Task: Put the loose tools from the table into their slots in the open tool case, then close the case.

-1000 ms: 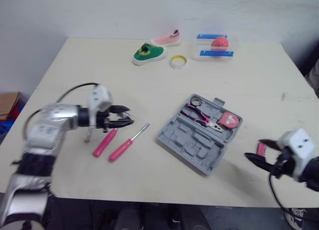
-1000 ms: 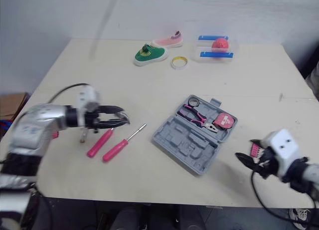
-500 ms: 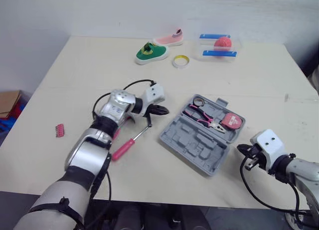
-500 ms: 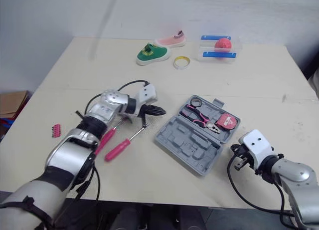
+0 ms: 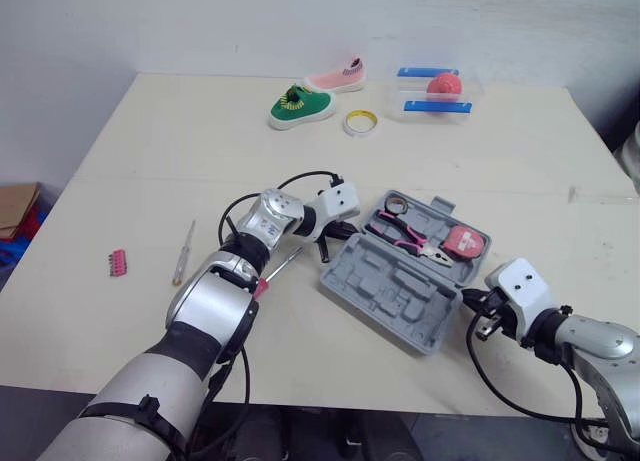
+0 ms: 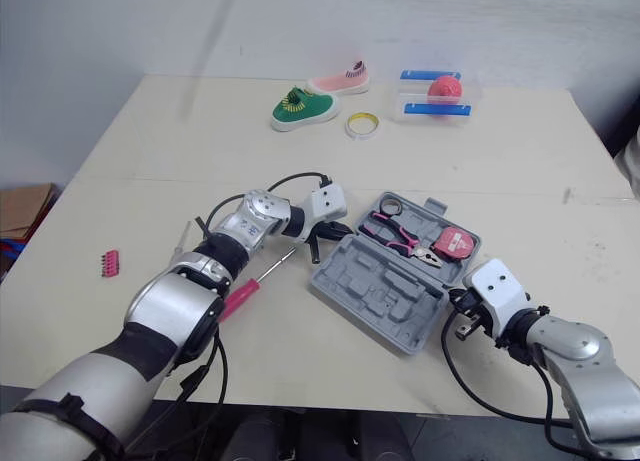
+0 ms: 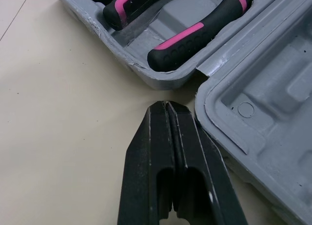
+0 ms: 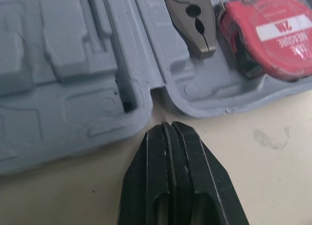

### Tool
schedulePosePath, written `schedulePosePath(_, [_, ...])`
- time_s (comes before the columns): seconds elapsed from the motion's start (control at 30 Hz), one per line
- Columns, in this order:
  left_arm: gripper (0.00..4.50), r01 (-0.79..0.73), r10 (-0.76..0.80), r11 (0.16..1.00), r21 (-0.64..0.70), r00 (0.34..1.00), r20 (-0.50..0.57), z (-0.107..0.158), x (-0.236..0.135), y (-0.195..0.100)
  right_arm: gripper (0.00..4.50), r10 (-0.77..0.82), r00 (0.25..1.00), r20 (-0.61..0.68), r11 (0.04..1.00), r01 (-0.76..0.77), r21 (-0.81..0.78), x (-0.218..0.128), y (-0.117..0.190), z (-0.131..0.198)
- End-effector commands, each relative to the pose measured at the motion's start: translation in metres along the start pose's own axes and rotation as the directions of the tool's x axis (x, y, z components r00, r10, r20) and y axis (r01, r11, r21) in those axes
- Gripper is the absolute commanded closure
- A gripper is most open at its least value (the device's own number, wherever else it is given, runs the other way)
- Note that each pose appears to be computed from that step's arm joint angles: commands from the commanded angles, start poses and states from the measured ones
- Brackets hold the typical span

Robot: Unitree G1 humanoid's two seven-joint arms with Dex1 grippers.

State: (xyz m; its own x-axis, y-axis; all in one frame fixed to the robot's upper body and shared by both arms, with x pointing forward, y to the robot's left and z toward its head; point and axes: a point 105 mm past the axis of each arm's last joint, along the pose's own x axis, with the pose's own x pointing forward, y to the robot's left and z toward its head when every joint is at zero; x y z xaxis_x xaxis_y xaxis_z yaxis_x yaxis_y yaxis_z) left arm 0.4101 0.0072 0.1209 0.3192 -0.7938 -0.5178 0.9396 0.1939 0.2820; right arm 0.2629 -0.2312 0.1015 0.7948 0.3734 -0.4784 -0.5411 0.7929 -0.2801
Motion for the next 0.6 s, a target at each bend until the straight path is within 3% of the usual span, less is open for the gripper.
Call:
schedulePosePath(0.03, [4.50, 0.081, -0.081, 0.996, 0.028, 0.996, 0.020, 0.011, 0.001, -0.008, 4.44, 0.018, 0.999, 0.040, 1.000, -0.017, -0.024, 0.002, 0.003, 0.011])
schedulePosePath(0.2, [4.50, 0.242, -0.240, 0.969, 0.052, 0.969, -0.052, -0.012, -0.007, -0.027, 4.44, 0.077, 0.996, 0.034, 0.994, -0.075, -0.075, 0.007, 0.003, 0.017])
schedulePosePath(0.37, [4.50, 0.311, -0.305, 0.947, 0.078, 0.949, -0.079, -0.032, -0.022, -0.040, 4.44, 0.207, 0.978, 0.010, 0.962, -0.202, -0.185, 0.020, 0.010, 0.028])
schedulePosePath(0.47, [4.50, 0.307, -0.291, 0.940, 0.151, 0.949, -0.121, -0.044, -0.034, -0.049, 4.44, 0.247, 0.969, 0.003, 0.945, -0.240, -0.223, 0.026, 0.009, 0.035])
schedulePosePath(0.6, [4.50, 0.290, -0.277, 0.950, 0.114, 0.954, -0.113, -0.051, -0.049, -0.069, 4.44, 0.312, 0.950, -0.028, 0.909, -0.307, -0.281, 0.032, 0.010, 0.038])
